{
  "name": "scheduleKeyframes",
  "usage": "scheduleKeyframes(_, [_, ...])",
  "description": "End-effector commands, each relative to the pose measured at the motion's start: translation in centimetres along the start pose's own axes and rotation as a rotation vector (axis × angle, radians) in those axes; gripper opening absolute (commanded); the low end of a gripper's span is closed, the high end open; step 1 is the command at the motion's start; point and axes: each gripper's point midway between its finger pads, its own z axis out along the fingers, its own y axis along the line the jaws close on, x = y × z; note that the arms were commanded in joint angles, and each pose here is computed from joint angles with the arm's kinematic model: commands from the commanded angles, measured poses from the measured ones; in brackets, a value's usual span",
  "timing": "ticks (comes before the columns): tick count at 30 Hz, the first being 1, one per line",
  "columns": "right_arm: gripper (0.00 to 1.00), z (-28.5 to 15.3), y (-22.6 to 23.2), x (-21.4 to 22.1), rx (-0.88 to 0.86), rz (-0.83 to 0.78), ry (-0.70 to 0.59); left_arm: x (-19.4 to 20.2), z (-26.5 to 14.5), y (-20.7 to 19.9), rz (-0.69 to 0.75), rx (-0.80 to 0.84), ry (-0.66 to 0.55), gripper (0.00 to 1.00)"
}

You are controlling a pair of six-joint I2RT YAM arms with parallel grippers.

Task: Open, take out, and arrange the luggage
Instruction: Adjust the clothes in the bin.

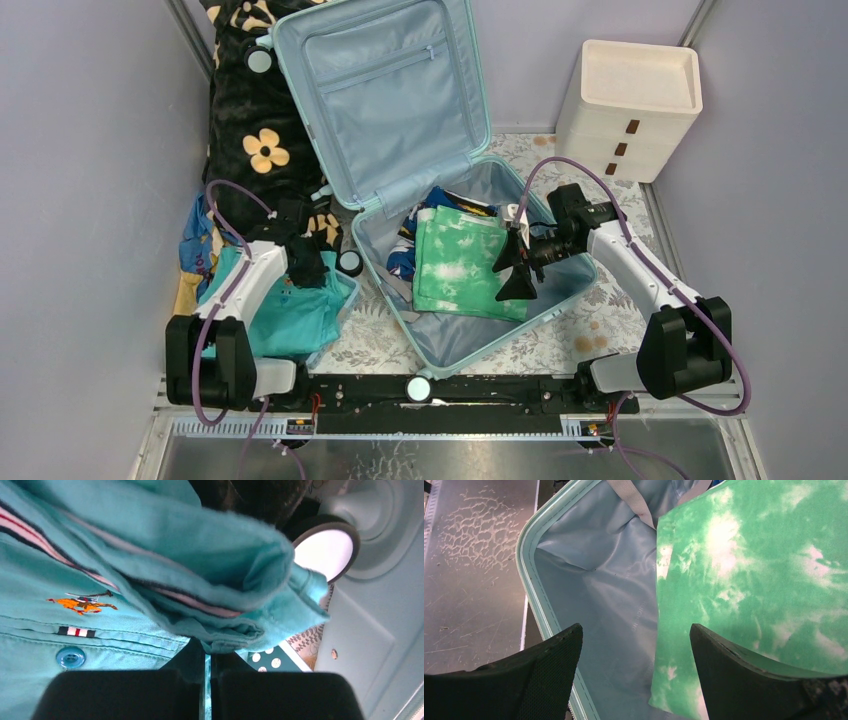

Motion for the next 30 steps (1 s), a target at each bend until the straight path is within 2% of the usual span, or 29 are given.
scheduleKeyframes(1, [0.86,-0.4,0.1,-1.0,0.001,-0.034,-0.018,4.1,0.6,-0.8,0.032,0.091,0.179,0.0])
scheduleKeyframes(3, [0.86,-0.4,0.1,-1.0,0.003,-0.036,-0.017,3.8,0.3,-0.9,0.035,0.09,0.162,0.0])
scheduleKeyframes(4, [0.86,-0.4,0.1,-1.0,0.003,-0.036,-0.017,3.1,-0.1,-0.8,0.033,0.077,0.138,0.06])
scheduleKeyframes(5, [0.86,-0.4,0.1,-0.9,0.002,-0.033,-0.016,2.3,-0.7,-0.7,0.029,0.06,0.104,0.3])
scheduleKeyframes(6, [0.86,-0.4,0.1,-0.9,0.002,-0.034,-0.016,1.4,-1.7,-0.8,0.027,0.053,0.068,0.41])
scheduleKeyframes(8, [0.86,-0.3,0.0,-0.9,0.001,-0.032,-0.016,-0.7,-3.9,-1.2,0.022,0.057,-0.021,0.55])
scheduleKeyframes(9, [0.86,-0.3,0.0,-0.9,0.001,-0.032,-0.016,-1.6,-5.1,-1.4,0.014,0.06,-0.06,0.56])
scheduleKeyframes(13, [0.86,-0.3,-0.1,-0.8,0.003,-0.032,-0.012,-3.0,-8.0,-0.1,-0.119,-0.006,-0.171,0.51])
scheduleKeyframes(16, [0.86,-0.4,-0.1,-0.8,0.005,-0.033,-0.011,-3.0,-8.8,2.5,-0.326,-0.084,-0.234,0.46])
scheduleKeyframes(20, [0.86,-0.4,0.0,-0.9,0.004,-0.035,-0.013,-3.4,-8.2,7.4,-0.559,-0.153,-0.293,0.45])
scheduleKeyframes(22, [0.86,-0.4,0.1,-0.9,-0.002,-0.034,-0.015,-3.7,-7.4,9.4,-0.624,-0.224,-0.302,0.45])
scheduleKeyframes(25, [0.86,-0.4,0.2,-1.0,-0.002,-0.041,-0.016,-4.5,-7.2,14.1,-0.837,-0.3,-0.343,0.44])
scheduleKeyframes(27, [0.86,-0.4,0.2,-1.0,0.0,-0.041,-0.017,-5.0,-7.5,15.2,-0.946,-0.262,-0.368,0.38])
scheduleKeyframes(30, [0.86,-0.4,0.1,-1.0,-0.002,-0.036,-0.017,-4.9,-8.0,16.7,-1.015,-0.331,-0.415,0.38])
